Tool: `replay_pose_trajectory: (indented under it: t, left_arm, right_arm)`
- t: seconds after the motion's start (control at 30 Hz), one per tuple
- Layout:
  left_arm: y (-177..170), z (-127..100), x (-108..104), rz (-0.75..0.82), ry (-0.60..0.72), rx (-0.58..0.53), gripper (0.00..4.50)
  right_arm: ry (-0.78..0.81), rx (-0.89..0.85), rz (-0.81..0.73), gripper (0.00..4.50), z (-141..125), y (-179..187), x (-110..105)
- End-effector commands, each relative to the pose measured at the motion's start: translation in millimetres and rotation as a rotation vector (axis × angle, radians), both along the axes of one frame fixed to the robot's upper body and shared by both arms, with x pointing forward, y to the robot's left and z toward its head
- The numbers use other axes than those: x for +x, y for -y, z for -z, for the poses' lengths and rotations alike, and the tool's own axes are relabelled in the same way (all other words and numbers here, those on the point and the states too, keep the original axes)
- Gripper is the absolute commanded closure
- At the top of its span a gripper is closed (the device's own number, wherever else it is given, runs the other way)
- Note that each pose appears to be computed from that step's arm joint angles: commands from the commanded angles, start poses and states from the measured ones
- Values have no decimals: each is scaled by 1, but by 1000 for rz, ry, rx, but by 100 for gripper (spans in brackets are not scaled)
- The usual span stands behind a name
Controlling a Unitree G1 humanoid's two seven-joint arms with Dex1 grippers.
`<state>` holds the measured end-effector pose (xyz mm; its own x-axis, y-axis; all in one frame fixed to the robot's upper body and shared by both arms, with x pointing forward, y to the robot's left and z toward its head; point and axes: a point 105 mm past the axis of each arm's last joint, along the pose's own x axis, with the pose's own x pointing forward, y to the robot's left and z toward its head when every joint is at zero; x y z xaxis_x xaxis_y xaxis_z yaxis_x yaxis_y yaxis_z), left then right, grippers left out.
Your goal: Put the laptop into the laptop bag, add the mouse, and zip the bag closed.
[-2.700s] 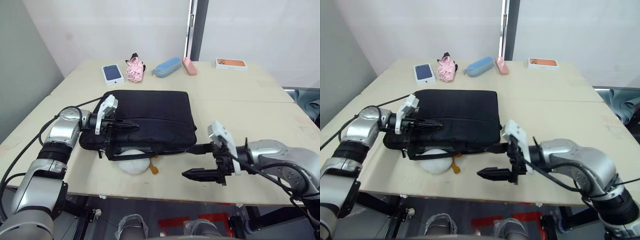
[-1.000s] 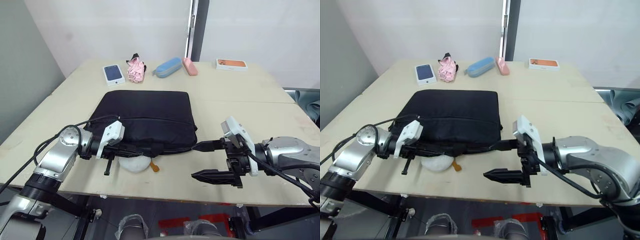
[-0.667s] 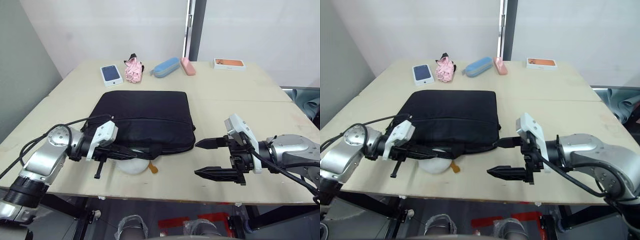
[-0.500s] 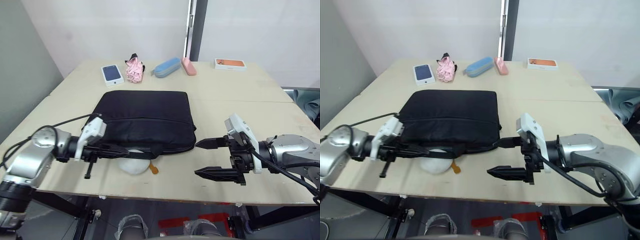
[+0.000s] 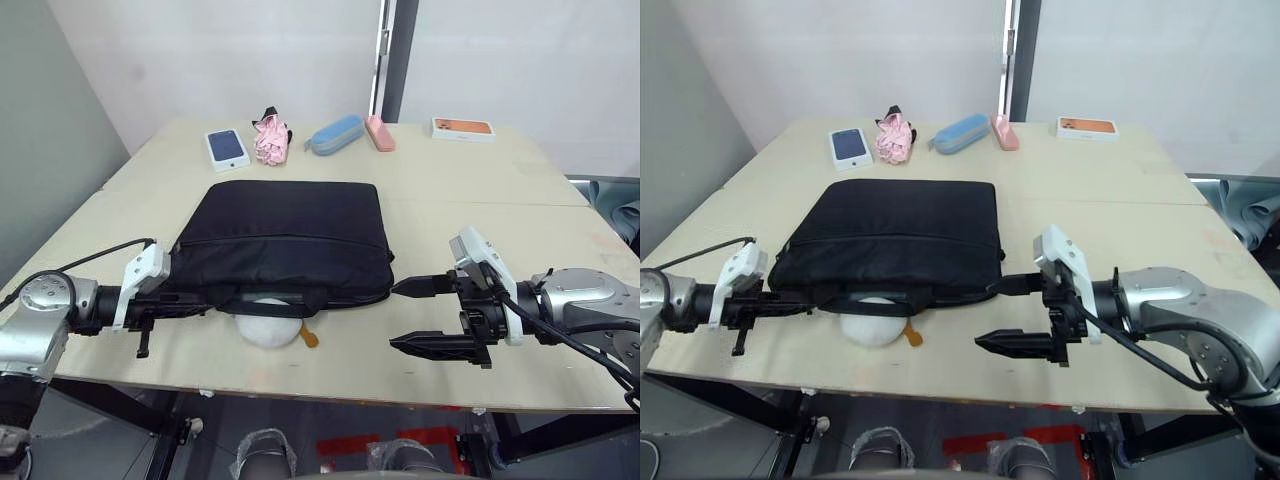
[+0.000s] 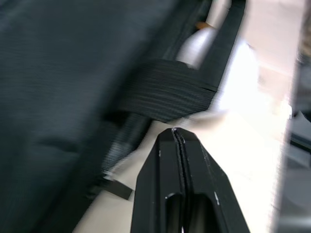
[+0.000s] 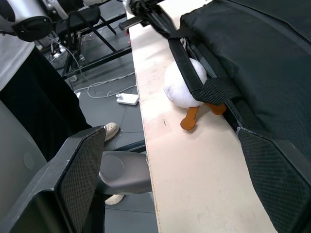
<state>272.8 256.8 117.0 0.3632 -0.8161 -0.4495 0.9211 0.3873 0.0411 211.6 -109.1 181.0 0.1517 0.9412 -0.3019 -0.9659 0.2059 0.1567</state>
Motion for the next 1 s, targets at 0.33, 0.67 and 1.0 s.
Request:
replay_pose_trajectory:
  t: [0.33, 0.67, 1.0]
  left_arm:
    - [37, 6, 20, 85, 46, -46, 446]
    - [50, -30, 45, 19, 12, -283, 446]
    - [51, -17, 84, -85, 3, -279, 446]
  right_arm:
    - [36, -1, -8, 0, -7, -2, -3]
    - [33, 1, -13, 0, -6, -4, -4]
    - [27, -14, -7, 0, -1, -10, -6]
